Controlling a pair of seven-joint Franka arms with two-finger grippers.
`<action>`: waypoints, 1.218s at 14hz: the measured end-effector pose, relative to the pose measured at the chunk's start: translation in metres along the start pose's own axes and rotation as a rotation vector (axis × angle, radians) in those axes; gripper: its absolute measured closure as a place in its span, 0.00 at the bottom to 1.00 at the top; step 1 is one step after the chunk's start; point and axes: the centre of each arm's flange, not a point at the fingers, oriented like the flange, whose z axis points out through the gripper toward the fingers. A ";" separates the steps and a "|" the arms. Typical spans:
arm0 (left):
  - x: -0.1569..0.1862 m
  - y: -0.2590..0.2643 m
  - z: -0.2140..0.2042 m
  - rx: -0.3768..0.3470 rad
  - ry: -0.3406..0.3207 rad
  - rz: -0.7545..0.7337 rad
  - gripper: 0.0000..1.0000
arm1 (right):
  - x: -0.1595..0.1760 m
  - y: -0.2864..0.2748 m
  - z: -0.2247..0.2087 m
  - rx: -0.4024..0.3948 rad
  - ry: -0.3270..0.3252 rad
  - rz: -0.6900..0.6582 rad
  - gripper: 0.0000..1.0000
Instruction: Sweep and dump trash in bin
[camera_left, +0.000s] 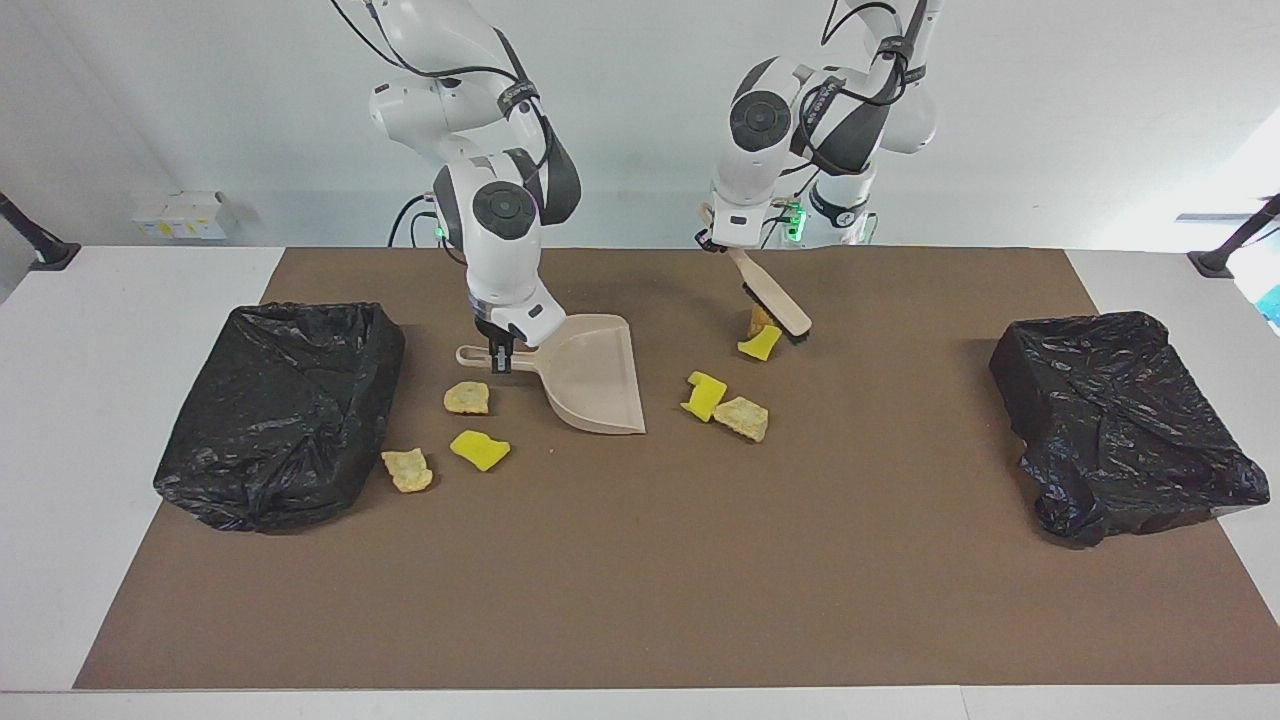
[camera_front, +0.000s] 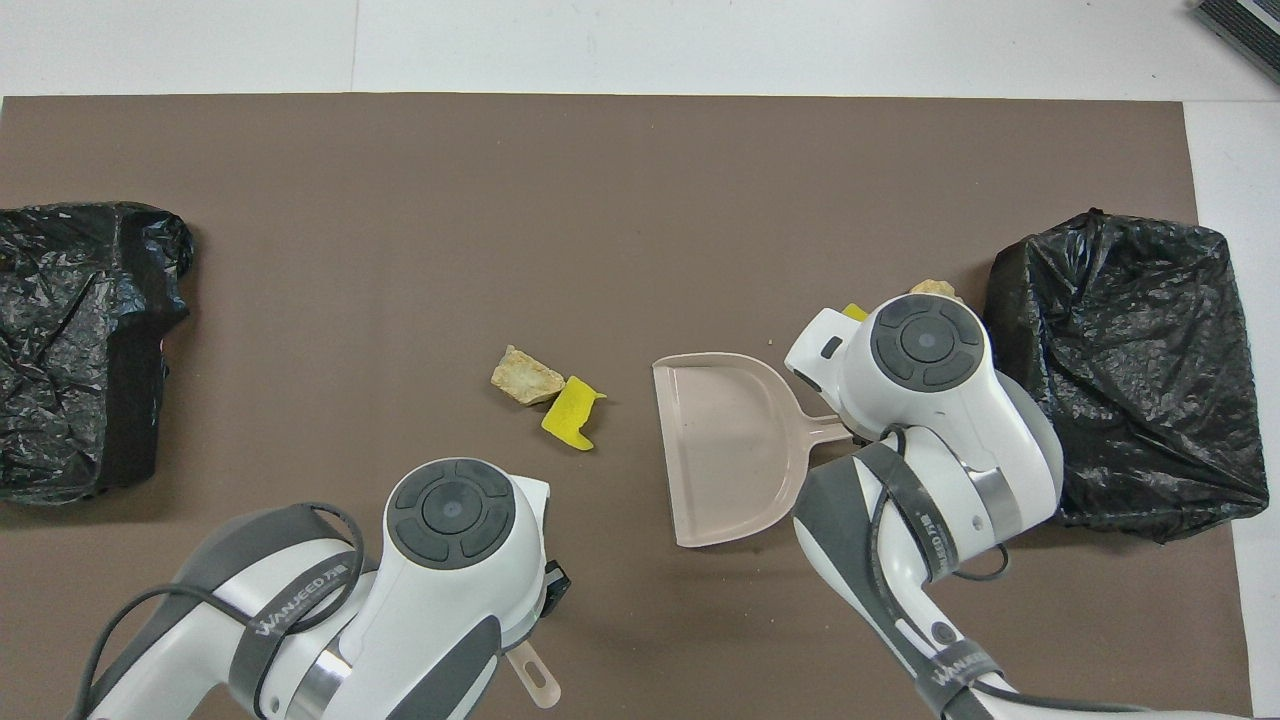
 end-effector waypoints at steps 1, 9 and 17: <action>-0.001 -0.009 0.009 0.016 -0.004 -0.017 0.74 | 0.000 0.000 0.000 0.000 0.000 0.001 0.67; -0.021 -0.027 0.058 -0.039 -0.035 -0.107 0.74 | 0.000 0.000 0.000 0.000 0.000 0.002 0.67; -0.002 0.009 0.075 -0.162 0.012 -0.054 0.74 | 0.000 0.000 0.000 0.000 0.000 0.002 0.67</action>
